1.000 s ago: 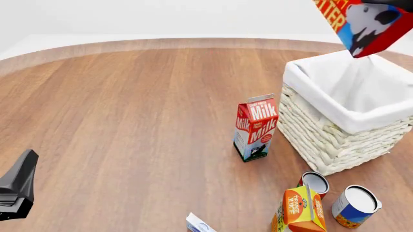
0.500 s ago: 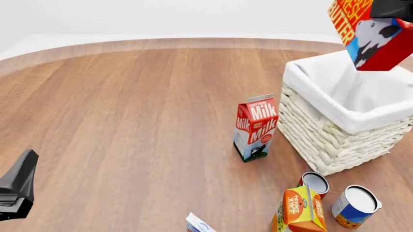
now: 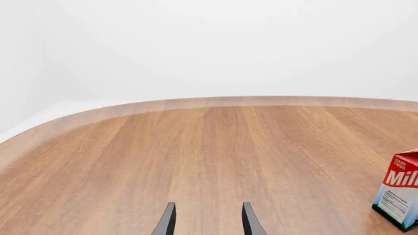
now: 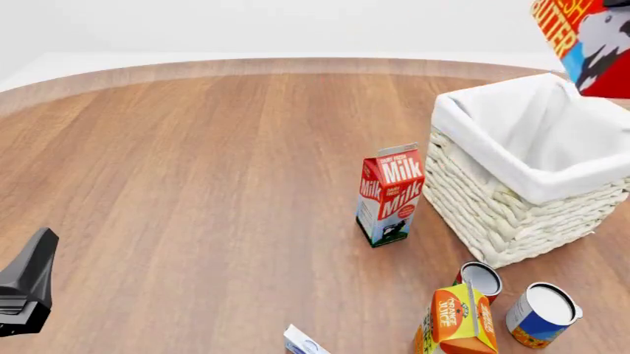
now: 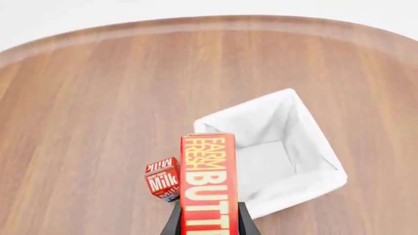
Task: Pick up the cream cheese box and the butter, and put them in the basket.
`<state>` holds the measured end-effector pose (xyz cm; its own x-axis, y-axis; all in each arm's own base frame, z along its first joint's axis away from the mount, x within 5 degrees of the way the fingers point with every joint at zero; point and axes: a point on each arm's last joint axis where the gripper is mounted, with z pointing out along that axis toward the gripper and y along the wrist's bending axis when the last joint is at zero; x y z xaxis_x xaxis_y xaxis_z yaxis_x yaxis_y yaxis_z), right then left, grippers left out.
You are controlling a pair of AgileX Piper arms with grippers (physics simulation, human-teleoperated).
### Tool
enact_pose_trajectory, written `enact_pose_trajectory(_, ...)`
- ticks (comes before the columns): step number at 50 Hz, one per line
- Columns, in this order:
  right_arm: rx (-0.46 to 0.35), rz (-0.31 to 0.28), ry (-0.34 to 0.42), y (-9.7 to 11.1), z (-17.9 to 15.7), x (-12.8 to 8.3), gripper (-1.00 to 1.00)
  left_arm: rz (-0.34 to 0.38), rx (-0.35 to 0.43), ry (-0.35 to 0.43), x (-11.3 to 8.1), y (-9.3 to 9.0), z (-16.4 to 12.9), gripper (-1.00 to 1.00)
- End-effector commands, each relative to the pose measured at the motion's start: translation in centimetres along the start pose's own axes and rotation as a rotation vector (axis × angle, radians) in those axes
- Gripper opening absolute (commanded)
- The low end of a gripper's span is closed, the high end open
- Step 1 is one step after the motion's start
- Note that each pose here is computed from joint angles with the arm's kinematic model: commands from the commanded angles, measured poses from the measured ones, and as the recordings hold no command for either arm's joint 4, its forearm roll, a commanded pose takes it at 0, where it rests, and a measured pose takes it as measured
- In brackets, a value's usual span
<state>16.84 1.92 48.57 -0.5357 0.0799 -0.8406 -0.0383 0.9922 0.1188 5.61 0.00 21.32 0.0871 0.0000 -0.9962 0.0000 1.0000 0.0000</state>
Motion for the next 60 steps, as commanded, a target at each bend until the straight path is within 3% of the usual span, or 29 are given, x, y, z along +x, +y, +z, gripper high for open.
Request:
enact_pose_trajectory(1,0.024,0.044,-0.032,-0.4,-2.0,-0.7,-1.0,0.0,0.0,0.0,0.0,0.0,0.0,1.0)
enact_pose_trajectory(9,0.032,0.078,-0.034,-0.7,-1.8,0.2,-1.0,0.0,0.0,0.0,0.0,0.0,0.0,1.0)
enact_pose_trajectory(11,0.033,0.114,-0.034,-0.9,-1.0,1.8,-1.0,0.0,0.0,0.0,0.0,0.0,0.0,1.0)
enact_pose_trajectory(17,0.033,0.114,-0.034,-0.9,-1.0,1.8,-1.0,0.0,0.0,0.0,0.0,0.0,0.0,1.0)
enact_pose_trajectory(19,0.018,0.152,-0.04,-1.0,-0.7,3.7,-1.0,0.0,0.0,0.0,0.0,0.0,0.0,1.0)
enact_pose_trajectory(24,0.021,0.179,-0.044,-1.2,-0.2,4.7,-1.0,0.0,0.0,0.0,0.0,0.0,0.0,1.0)
enact_pose_trajectory(47,0.032,0.279,-0.122,-1.8,0.0,5.4,-1.0,0.0,0.0,0.0,0.0,0.0,0.0,1.0)
enact_pose_trajectory(56,0.021,0.288,-0.145,-1.7,-0.5,5.4,-1.0,0.0,0.0,0.0,0.0,0.0,0.0,1.0)
enact_pose_trajectory(60,0.012,0.309,-0.141,-1.7,0.2,6.6,-1.0,0.0,0.0,0.0,0.0,0.0,0.0,1.0)
